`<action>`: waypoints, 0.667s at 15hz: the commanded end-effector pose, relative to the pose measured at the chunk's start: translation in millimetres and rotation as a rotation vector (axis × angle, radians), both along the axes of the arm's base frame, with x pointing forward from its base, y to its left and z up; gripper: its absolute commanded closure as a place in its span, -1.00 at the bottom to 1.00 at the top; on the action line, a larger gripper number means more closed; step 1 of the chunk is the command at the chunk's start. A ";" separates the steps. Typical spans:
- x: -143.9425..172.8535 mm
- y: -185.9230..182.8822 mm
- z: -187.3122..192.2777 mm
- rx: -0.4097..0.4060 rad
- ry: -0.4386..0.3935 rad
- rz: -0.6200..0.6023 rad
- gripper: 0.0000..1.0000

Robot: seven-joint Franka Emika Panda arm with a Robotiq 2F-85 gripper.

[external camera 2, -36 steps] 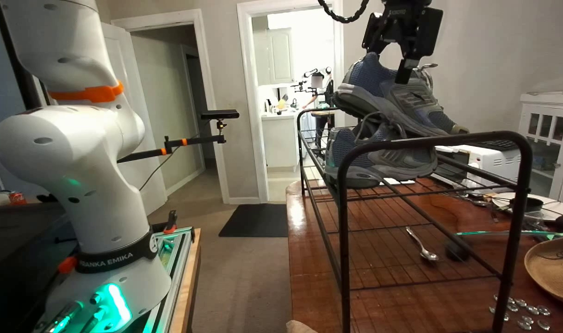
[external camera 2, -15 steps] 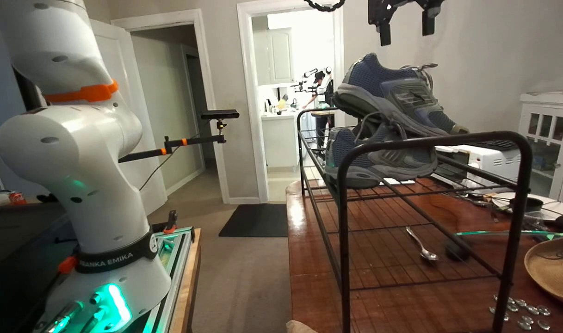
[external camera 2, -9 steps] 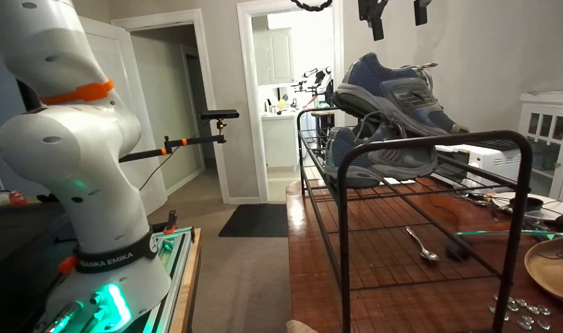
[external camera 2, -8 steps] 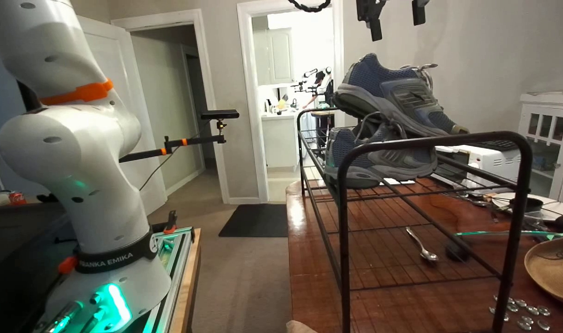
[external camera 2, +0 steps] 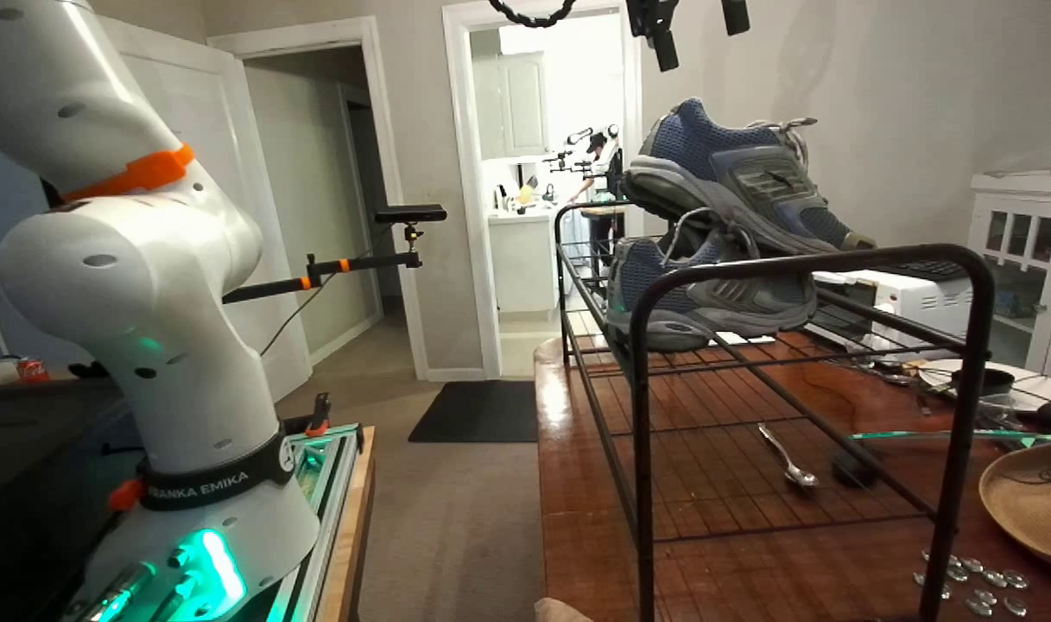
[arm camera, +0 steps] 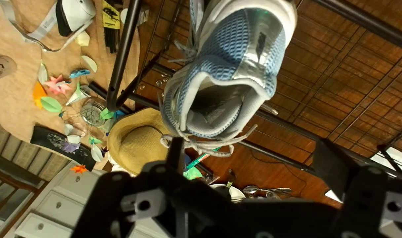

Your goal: Place a shoe on top of its counterpart

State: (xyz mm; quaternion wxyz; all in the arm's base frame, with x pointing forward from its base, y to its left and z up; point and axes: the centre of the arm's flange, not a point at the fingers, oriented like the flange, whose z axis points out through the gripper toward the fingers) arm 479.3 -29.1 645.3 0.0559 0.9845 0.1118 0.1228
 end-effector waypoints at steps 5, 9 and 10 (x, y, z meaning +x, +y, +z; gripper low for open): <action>-49.9 10.5 -5.9 -0.052 -0.084 -0.119 -1.00; -66.6 12.8 -2.7 -0.061 -0.104 -0.174 -1.00; -71.0 12.6 -2.2 -0.066 -0.109 -0.188 -1.00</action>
